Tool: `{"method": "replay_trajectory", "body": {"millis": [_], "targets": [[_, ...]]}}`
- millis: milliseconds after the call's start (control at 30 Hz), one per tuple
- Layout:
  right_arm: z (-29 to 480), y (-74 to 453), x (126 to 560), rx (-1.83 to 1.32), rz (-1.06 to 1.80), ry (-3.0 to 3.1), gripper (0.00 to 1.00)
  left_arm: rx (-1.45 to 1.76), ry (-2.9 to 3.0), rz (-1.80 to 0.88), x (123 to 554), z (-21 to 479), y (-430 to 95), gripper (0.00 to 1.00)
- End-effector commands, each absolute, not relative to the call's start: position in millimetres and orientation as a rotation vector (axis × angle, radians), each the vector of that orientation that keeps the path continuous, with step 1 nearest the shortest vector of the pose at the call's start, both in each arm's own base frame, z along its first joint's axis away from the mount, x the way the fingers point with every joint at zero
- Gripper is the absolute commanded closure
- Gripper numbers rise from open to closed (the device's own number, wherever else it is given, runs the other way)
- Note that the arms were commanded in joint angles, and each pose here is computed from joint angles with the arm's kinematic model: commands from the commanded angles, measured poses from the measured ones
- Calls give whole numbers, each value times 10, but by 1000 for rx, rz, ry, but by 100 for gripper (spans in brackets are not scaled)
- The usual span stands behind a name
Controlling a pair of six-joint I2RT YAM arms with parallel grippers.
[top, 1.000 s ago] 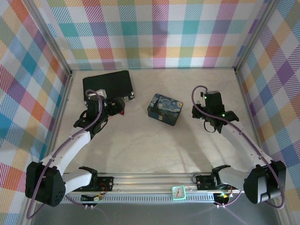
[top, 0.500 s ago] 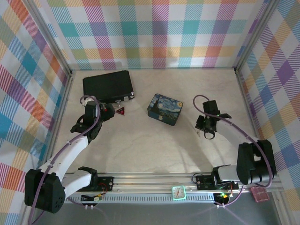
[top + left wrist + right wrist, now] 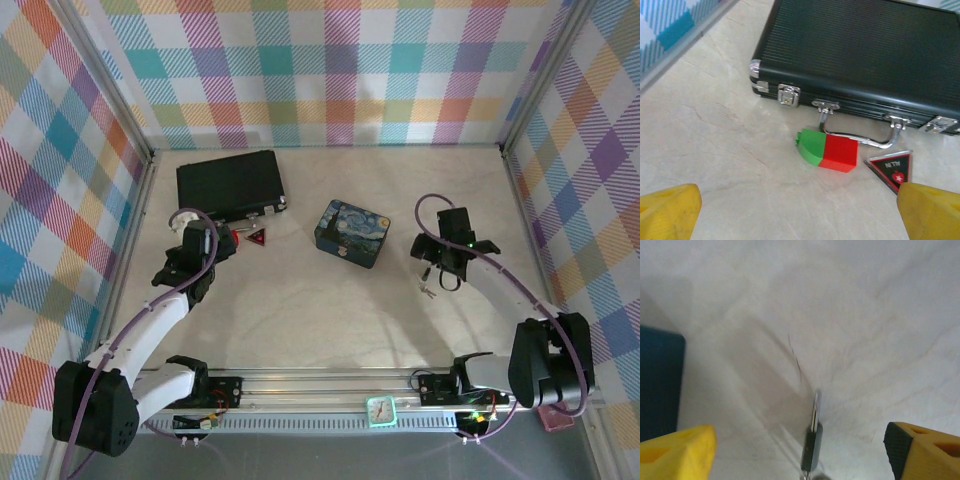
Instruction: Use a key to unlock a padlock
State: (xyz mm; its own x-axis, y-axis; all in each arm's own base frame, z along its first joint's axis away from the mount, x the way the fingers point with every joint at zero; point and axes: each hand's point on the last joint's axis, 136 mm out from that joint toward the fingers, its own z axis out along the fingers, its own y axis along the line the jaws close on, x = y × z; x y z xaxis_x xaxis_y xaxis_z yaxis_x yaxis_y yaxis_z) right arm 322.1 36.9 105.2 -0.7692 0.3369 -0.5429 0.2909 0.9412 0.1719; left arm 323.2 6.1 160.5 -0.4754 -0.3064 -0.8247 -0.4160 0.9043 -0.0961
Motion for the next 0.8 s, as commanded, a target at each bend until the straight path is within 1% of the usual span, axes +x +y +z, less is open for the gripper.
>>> {"method": "replay_trajectory", "body": {"millis": [0,133,300,500,600,667,700,733,767], "targets": [[1345,213,3516,313,-40,2373,11,-522,2054,280,3234,1617,254,0],[1319,120,3728,185,-172,2297,9,-502,2050,380,3230,1578,347,0],[1141,148,3888,29,-217,2209,9,-479,2030,459,3188,1422,430,0],[1024,367,4054,-111,-90,2035,8,-435,1966,443,3250,1305,407,0],[957,389,4088,-120,-57,2046,10,-418,1924,437,3287,1267,399,0],[959,353,4079,-101,-7,2045,14,-414,1896,417,3314,1263,384,0],[965,324,4059,-85,15,2030,14,-412,1876,405,3337,1268,371,0],[989,286,4040,-62,38,2002,12,-408,1866,393,3354,1254,359,0],[1001,215,4008,-25,67,1959,7,-401,1856,386,3381,1250,345,0]]}}
